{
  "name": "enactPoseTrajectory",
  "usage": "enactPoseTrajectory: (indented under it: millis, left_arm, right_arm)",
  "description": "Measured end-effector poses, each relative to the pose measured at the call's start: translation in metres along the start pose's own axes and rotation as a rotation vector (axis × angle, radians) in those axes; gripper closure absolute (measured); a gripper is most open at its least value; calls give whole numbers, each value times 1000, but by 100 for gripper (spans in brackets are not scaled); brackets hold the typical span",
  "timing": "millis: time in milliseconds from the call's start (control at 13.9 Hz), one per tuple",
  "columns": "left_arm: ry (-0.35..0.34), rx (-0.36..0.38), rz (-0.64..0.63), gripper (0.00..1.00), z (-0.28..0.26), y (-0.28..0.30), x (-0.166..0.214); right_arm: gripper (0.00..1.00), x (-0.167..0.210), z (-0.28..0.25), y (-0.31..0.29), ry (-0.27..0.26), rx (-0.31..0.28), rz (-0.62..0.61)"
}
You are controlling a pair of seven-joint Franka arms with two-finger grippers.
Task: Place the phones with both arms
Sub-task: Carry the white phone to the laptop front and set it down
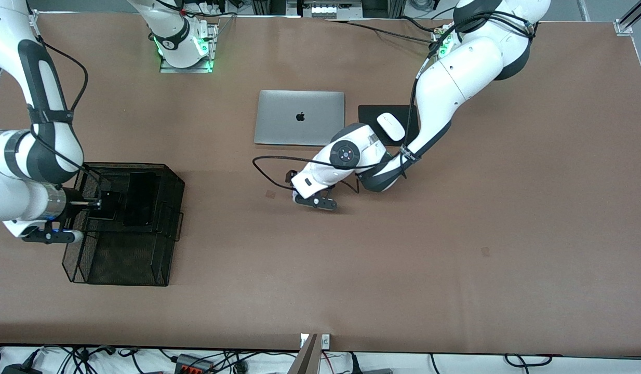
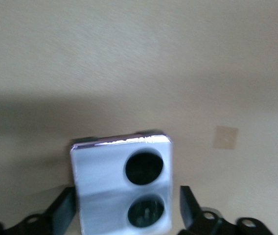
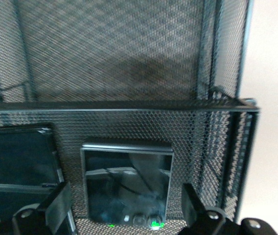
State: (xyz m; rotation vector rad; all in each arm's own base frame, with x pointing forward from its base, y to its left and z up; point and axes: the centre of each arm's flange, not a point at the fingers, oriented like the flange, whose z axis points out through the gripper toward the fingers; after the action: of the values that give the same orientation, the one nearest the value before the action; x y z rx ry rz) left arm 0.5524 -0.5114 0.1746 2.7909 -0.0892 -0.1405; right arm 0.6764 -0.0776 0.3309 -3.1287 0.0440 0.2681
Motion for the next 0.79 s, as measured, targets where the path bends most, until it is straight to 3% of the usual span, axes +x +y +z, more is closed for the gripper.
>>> enactPoseTrajectory:
  millis: [144,288,504,792]
  left_arm:
    - [7,9,-6,0,-5,-4,6]
    - [-4,54,-5,0,-26,-5,11]
    - [-23,189,-33,0,-100,-32,31]
    - [-67,326,-2,0,-209,-125,66]
  right_arm:
    - [0,-5,-41,-17,49,-10,-25]
    - [0,-16,-73,-39,51,-19,-55]
    - [0,-22,-88,-64,41,-17,-89]
    - [0,-20,-82,-78,33,-15,-112]
